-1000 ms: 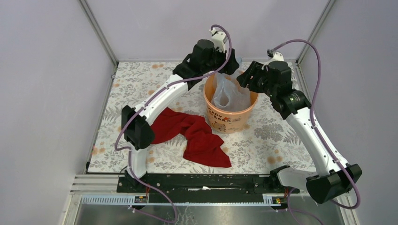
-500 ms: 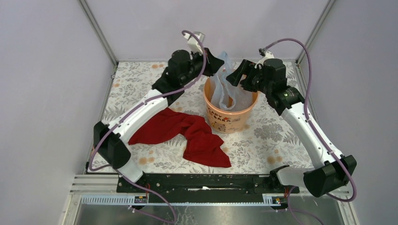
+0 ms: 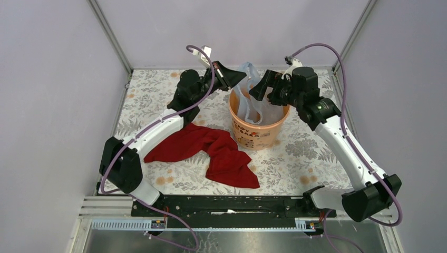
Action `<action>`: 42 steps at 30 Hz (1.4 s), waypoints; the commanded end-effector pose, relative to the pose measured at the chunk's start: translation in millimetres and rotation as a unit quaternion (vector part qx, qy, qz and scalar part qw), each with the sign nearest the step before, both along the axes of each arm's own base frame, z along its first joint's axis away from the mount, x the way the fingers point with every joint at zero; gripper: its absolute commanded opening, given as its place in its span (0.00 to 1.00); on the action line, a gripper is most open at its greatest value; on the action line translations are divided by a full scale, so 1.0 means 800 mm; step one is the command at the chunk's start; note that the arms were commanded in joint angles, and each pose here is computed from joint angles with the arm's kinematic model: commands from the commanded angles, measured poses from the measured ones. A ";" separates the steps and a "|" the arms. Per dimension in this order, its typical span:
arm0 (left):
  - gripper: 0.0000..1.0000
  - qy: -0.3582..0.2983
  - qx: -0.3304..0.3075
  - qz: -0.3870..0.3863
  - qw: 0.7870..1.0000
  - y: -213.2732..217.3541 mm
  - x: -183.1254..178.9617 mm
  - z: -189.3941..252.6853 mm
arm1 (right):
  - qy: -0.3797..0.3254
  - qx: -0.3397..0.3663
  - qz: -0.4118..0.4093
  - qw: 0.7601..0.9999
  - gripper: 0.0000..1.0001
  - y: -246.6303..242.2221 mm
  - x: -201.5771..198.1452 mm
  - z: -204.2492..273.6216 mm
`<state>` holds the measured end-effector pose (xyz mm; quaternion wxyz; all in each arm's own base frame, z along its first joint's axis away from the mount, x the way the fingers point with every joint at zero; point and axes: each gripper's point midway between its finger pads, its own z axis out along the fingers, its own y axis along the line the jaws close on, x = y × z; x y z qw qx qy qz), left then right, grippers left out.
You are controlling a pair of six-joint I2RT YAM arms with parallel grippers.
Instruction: Put the trash bags into the trash bin
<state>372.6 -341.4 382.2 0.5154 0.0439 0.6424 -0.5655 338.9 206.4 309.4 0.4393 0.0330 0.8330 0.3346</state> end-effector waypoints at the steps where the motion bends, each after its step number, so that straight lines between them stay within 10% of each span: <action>1: 0.00 -0.031 -0.045 -0.032 0.998 0.003 -0.020 0.030 | -0.064 -0.061 0.035 0.996 1.00 -0.001 -0.011 0.034; 15: 0.00 -0.023 -0.061 -0.034 0.997 0.014 -0.028 0.032 | -0.149 -0.308 -0.028 0.939 0.77 0.016 0.014 0.024; 36: 0.00 -0.017 -0.063 -0.027 0.997 0.027 -0.026 0.029 | -0.166 -0.320 -0.037 0.932 0.68 0.022 0.024 0.017; 42: 0.00 -0.011 -0.066 -0.021 0.998 0.041 -0.035 0.029 | -0.158 -0.320 -0.054 0.933 0.35 -0.003 0.003 0.023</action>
